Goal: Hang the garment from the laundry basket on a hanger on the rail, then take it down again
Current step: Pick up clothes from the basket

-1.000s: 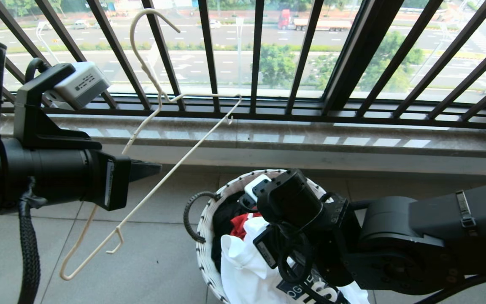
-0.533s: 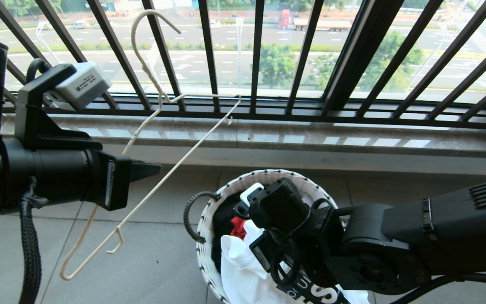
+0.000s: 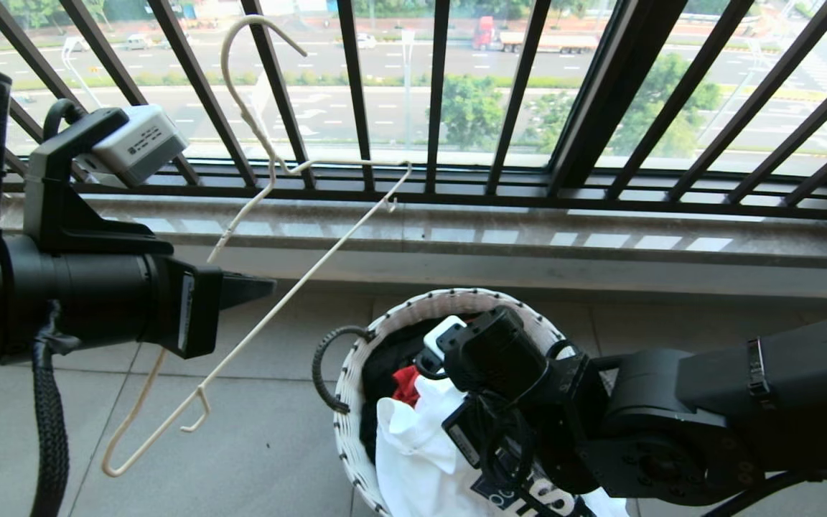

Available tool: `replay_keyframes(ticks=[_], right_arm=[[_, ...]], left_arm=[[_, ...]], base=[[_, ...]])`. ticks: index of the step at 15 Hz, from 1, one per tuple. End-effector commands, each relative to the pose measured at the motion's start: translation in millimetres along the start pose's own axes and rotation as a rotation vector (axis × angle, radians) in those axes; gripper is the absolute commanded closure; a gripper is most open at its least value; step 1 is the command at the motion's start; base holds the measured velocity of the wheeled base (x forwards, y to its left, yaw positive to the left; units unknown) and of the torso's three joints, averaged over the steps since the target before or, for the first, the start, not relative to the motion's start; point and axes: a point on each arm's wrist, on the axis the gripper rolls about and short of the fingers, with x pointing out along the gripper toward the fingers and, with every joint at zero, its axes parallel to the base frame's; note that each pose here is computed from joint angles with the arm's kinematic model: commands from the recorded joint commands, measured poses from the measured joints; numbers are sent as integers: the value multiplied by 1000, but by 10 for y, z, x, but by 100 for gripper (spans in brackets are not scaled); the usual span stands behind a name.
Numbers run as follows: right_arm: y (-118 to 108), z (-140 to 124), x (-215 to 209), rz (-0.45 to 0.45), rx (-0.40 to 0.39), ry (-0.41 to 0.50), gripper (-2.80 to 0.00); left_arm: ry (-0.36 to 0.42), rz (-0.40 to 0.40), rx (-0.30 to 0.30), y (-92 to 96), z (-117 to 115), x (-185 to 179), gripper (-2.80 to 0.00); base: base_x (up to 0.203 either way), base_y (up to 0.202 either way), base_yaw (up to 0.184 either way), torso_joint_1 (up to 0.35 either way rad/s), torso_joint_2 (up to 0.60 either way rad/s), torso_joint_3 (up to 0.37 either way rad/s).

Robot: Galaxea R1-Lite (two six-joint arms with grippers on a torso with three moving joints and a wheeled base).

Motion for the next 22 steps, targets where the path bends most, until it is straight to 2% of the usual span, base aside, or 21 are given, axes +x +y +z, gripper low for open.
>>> replay_keyframes(ticks=[1, 6, 16, 19, 22], right_arm=[[-57, -17, -24, -11, 0, 1, 0], [-183, -38, -125, -26, -8, -8, 0], [-271, -241, -337, -25, -43, 41, 0], [-288, -407, -351, -24, -72, 142, 0], [-414, -329, -571, -29, -12, 56, 0]], left_arm=[[1, 0, -1, 0, -1, -3, 0], [4, 1, -1, 1, -3, 8, 0], [7, 2, -1, 1, -5, 18, 0], [10, 2, 0, 2, -7, 31, 0], [28, -1, 1, 1, -23, 82, 0]], base=[[0, 0, 0, 0, 0, 0], [0, 0, 0, 0, 0, 0], [0, 0, 0, 0, 0, 0], [0, 0, 0, 0, 0, 0], [0, 0, 0, 0, 0, 0]])
